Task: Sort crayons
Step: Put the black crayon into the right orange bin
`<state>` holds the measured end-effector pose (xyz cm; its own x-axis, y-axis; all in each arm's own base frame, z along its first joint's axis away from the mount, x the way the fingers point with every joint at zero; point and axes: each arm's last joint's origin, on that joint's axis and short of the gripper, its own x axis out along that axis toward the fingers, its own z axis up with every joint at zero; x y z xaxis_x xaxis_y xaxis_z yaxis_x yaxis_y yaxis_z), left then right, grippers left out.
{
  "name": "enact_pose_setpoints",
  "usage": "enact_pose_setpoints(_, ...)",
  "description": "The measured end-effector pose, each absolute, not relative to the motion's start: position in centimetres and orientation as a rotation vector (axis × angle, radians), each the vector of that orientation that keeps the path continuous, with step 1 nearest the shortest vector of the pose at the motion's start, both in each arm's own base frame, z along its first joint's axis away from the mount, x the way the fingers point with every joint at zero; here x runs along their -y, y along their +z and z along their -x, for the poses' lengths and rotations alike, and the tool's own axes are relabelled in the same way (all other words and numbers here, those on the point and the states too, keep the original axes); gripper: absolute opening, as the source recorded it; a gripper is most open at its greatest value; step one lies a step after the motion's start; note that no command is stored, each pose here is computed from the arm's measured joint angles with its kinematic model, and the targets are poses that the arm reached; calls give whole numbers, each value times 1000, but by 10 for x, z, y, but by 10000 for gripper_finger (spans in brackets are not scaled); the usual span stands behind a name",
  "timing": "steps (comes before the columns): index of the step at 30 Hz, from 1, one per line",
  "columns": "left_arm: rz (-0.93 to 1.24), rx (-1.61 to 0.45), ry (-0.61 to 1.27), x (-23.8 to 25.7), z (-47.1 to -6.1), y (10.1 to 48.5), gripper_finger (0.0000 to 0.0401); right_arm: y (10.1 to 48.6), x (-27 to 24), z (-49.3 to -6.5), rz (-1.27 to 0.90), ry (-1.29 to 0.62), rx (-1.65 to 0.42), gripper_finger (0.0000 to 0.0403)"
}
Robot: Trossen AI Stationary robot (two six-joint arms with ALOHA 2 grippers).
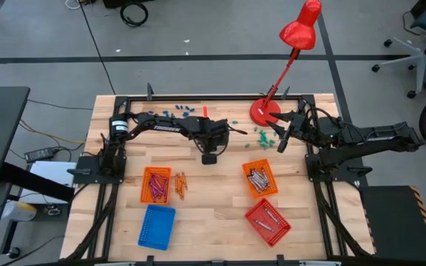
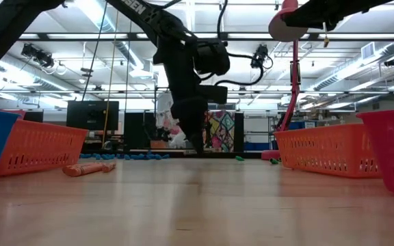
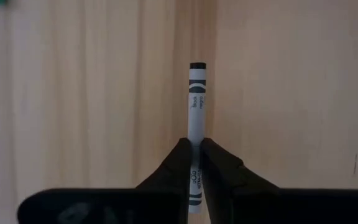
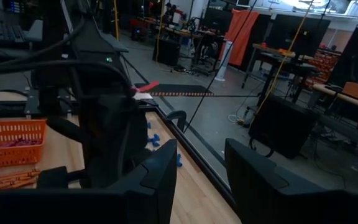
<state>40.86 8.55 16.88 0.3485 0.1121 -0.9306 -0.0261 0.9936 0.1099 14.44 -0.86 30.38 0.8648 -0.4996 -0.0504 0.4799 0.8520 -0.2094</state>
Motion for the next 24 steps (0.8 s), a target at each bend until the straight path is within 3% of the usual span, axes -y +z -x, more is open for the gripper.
enact_pose_setpoints(6,-113,-1107,87,-75,-415,184,31,304,9,-144,194,-517,-105,139)
enact_pose_setpoints(24,-410,-504,-68,-2,-463,221,32,304,9,-144,195,-522,-102,139)
